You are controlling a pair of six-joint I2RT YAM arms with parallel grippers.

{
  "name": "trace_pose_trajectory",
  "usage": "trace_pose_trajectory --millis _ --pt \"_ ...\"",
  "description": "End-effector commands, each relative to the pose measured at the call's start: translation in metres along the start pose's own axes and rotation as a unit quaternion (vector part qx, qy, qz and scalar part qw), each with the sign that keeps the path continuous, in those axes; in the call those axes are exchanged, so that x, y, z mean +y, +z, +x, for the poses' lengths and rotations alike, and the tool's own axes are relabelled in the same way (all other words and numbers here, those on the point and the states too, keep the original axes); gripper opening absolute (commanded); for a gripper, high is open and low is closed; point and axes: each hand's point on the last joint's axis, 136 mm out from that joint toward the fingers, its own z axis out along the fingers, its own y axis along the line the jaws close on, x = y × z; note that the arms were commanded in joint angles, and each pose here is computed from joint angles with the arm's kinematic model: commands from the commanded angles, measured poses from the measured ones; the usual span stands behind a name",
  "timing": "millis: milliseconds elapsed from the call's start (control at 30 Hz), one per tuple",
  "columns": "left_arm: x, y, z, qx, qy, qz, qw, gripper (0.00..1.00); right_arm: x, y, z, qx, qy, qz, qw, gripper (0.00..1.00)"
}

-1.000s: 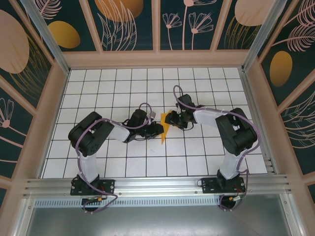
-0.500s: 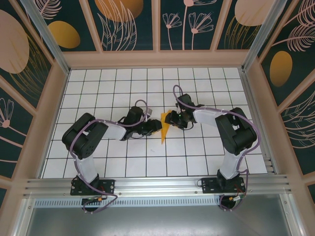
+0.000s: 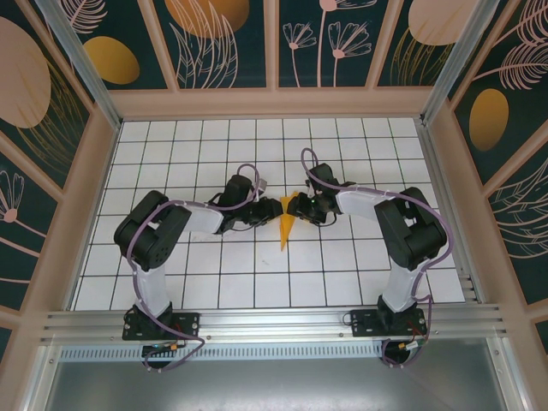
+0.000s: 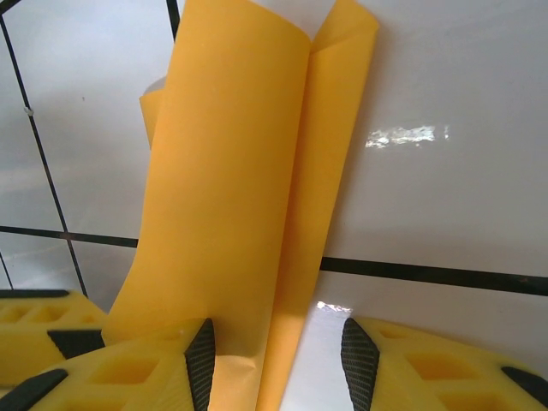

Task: Fold a paper plane with a square sheet of paper (fold left side to right side)
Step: Fold the wing for the fifth time at the center of the table.

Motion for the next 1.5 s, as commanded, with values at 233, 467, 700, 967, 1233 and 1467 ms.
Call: trace_pose_trajectory --millis 233,467,700,967,1233,1467 --pt "0.022 0.009 -0.008 0.001 0.01 -0.05 0.999 0.19 -0.016 0.019 0.015 0.023 0.002 0.029 0.999 0.47" --pt "0.027 0.014 -0.01 0.005 0.026 -0.06 0.998 0.08 -0.012 0.017 0.013 0.02 -0.008 0.022 1.0 0.48" --pt "0.023 0.022 -0.017 0.012 0.042 -0.055 0.998 0.07 -0.003 0.01 0.01 0.007 -0.018 0.005 1.0 0.5" --pt "0.027 0.029 -0.019 0.019 0.051 -0.062 0.997 0.08 -0.003 -0.008 0.001 -0.013 -0.025 0.001 1.0 0.52" --pt "0.028 0.034 -0.022 0.023 0.057 -0.068 0.996 0.08 0.013 -0.034 -0.01 -0.036 -0.003 -0.107 0.994 0.37" --pt "0.029 0.034 -0.024 0.025 0.064 -0.074 0.995 0.09 0.021 -0.038 -0.032 -0.056 0.001 -0.13 0.99 0.26"
